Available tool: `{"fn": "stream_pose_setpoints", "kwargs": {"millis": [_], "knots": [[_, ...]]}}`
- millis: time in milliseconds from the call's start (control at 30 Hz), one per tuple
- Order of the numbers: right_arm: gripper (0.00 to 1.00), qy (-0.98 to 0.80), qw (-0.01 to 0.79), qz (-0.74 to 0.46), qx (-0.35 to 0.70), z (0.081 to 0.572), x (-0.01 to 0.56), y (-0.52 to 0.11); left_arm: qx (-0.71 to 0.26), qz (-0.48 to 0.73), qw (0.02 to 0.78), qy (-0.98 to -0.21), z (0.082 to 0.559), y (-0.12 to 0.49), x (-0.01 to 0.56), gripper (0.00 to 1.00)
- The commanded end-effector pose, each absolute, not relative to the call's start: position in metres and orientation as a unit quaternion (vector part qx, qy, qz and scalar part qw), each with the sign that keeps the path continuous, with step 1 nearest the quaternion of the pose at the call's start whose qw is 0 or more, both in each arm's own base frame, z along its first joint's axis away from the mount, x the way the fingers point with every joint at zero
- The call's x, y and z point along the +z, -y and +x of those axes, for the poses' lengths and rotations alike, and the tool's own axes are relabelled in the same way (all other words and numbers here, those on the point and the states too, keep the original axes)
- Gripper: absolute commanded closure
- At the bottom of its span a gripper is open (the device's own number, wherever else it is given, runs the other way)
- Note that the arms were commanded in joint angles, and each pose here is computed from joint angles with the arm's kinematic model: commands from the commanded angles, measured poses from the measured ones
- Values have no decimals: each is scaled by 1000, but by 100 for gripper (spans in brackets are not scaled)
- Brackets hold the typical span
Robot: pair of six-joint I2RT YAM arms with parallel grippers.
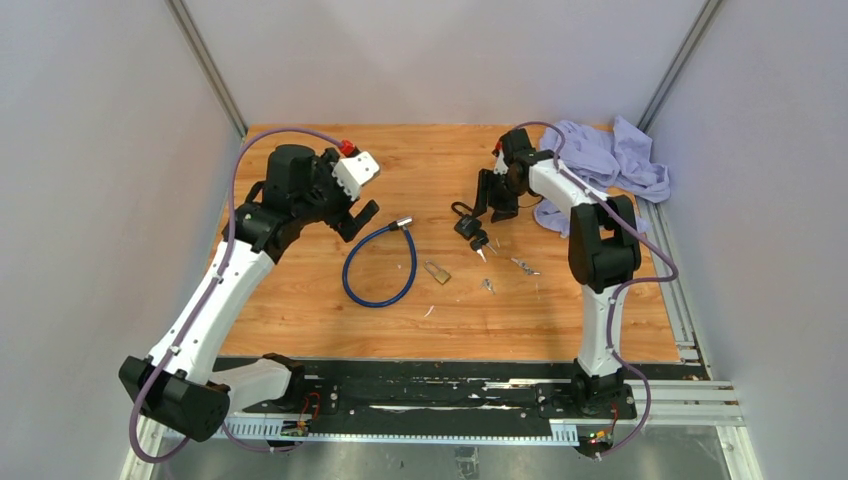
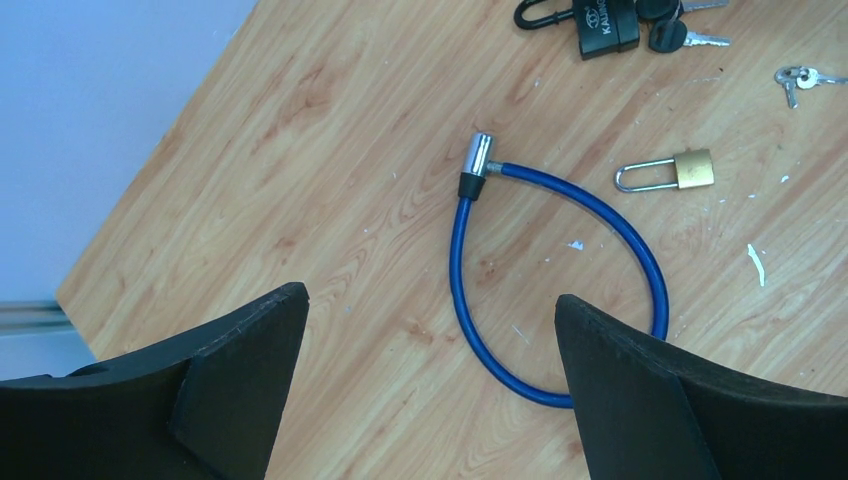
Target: Unlock with the key
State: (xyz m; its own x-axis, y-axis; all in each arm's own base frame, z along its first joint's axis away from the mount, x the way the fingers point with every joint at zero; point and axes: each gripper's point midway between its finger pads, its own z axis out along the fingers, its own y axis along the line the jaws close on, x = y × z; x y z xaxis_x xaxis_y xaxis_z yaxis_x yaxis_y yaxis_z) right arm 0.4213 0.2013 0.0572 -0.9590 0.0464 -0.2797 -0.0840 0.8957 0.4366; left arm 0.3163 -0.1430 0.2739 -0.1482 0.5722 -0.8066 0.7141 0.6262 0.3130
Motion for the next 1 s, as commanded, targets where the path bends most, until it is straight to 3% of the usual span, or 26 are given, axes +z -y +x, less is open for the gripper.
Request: {"fn": "stream_pose_setpoints", "kwargs": {"millis": [0,133,200,400,700,833,967], "knots": [[49,-969,186,-26,158,431,89,-178,-74,426,512,-742,313,143,297,2],[76,-958,189,-48,209,435,97,-207,-74,423,511,-745,315,144,296,2],[86,-958,169,-61,221,431,88,-221,-72,421,507,-749,317,142,293,2],[95,-966,120,-65,222,415,53,-233,-65,419,504,-752,317,139,288,2],[93,-972,111,-55,199,412,38,-225,-65,398,504,-764,322,136,289,2],[80,-965,145,-74,206,415,67,-230,-67,392,503,-767,322,133,290,2],[59,-955,205,-95,191,416,112,-229,-63,382,509,-769,324,128,296,2]]}}
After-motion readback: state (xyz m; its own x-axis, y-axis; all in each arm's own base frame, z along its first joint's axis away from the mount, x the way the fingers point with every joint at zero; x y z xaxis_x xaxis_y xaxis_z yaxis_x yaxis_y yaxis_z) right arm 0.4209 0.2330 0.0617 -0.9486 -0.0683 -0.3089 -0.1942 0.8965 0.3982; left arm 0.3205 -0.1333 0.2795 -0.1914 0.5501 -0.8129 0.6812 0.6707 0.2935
